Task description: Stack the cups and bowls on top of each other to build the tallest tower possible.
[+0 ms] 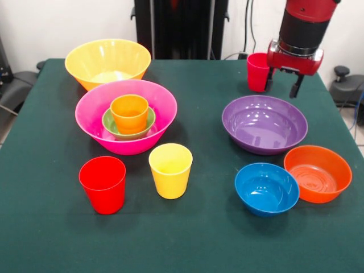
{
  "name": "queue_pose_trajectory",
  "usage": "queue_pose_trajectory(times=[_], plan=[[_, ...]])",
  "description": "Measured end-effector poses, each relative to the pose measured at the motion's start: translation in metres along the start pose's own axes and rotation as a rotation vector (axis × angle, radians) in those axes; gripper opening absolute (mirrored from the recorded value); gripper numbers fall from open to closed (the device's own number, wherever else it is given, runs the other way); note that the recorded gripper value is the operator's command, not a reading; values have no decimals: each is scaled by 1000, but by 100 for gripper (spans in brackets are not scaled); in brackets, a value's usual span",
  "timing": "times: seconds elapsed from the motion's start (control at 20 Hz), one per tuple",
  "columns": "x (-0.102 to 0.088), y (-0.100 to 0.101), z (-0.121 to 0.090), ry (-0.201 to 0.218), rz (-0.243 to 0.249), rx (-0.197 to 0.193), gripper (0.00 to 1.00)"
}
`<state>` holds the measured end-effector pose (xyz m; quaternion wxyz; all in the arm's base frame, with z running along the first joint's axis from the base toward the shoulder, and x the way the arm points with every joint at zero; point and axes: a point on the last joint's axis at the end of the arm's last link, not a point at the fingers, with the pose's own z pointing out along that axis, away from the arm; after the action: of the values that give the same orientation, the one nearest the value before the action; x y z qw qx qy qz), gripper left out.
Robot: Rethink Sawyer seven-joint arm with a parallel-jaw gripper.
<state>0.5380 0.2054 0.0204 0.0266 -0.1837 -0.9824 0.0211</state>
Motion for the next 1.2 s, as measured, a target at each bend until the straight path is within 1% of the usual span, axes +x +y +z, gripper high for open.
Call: queue_pose_trajectory(times=[0.1, 0.2, 0.4, 0.65, 0.8, 0.95, 1.2], plan=[[-3, 1, -1, -5, 7, -2, 100], [-11, 2, -5, -16, 24, -9, 100], [-27, 6, -8, -39, 39, -22, 100], [-51, 17, -3, -68, 50, -39, 100], [-60, 21, -1, -77, 57, -43, 100], [-67, 25, 1, -77, 62, -41, 100], [-74, 27, 4, -56, 71, -32, 100]])
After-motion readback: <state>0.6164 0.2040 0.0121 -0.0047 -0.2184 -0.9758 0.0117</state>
